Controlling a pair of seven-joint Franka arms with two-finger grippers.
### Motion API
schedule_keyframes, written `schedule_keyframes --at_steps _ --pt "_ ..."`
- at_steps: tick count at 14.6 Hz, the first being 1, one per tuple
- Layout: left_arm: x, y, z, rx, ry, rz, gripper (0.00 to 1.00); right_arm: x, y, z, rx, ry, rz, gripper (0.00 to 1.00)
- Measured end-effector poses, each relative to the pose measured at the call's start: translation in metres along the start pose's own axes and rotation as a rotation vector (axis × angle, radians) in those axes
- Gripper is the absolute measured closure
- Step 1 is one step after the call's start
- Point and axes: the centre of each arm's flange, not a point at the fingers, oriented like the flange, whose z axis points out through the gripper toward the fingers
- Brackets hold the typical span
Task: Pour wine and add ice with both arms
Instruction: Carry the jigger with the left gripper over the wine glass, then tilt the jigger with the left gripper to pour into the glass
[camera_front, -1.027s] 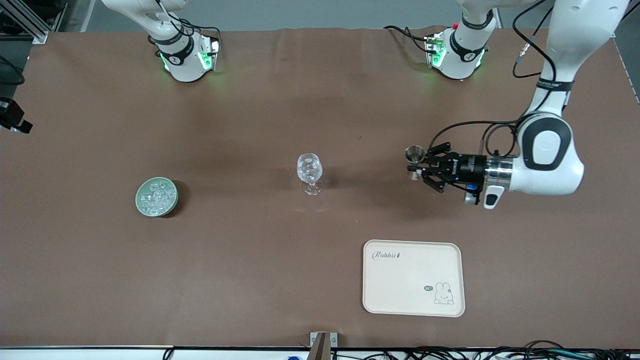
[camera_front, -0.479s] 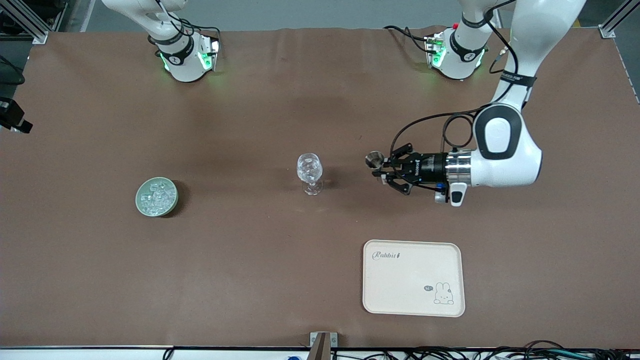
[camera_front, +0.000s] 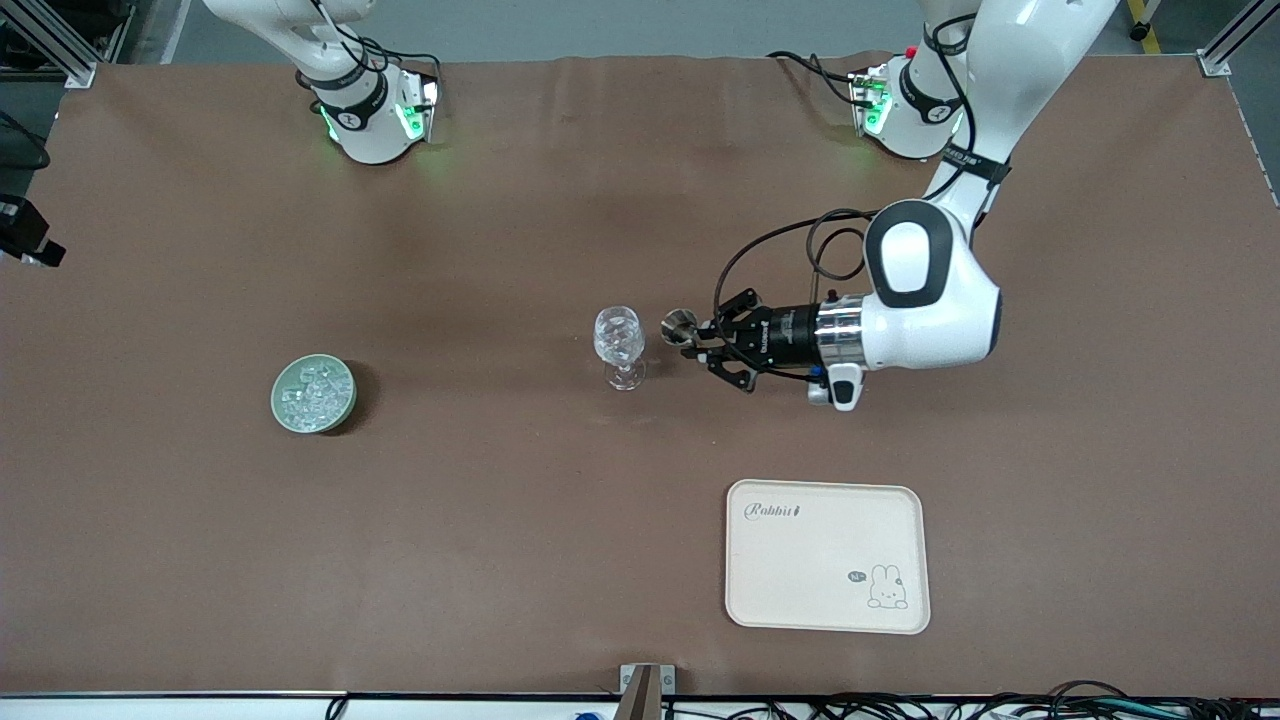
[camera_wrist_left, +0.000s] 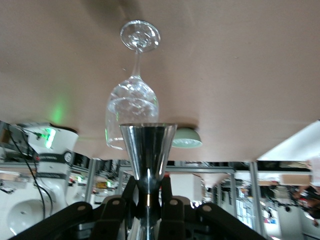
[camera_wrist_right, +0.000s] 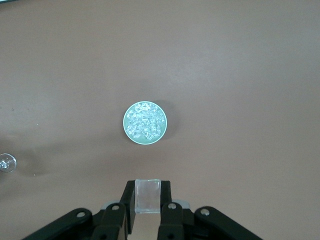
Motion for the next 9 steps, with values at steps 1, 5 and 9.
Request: schedule_keyframes --at_steps 1,5,9 --pt "0.001 -0.001 0.01 0.015 0.01 0.007 0.78 0.0 0.0 0.0 0.0 0.0 0.0 0.77" --pt "0.01 -0.004 0.038 0.059 0.074 0.05 0.78 0.0 0.0 0.0 0.0 0.0 0.0 0.77" --pt "0.002 0.007 0.044 0.084 0.138 0.091 0.78 0.0 0.0 0.0 0.0 0.0 0.0 0.77"
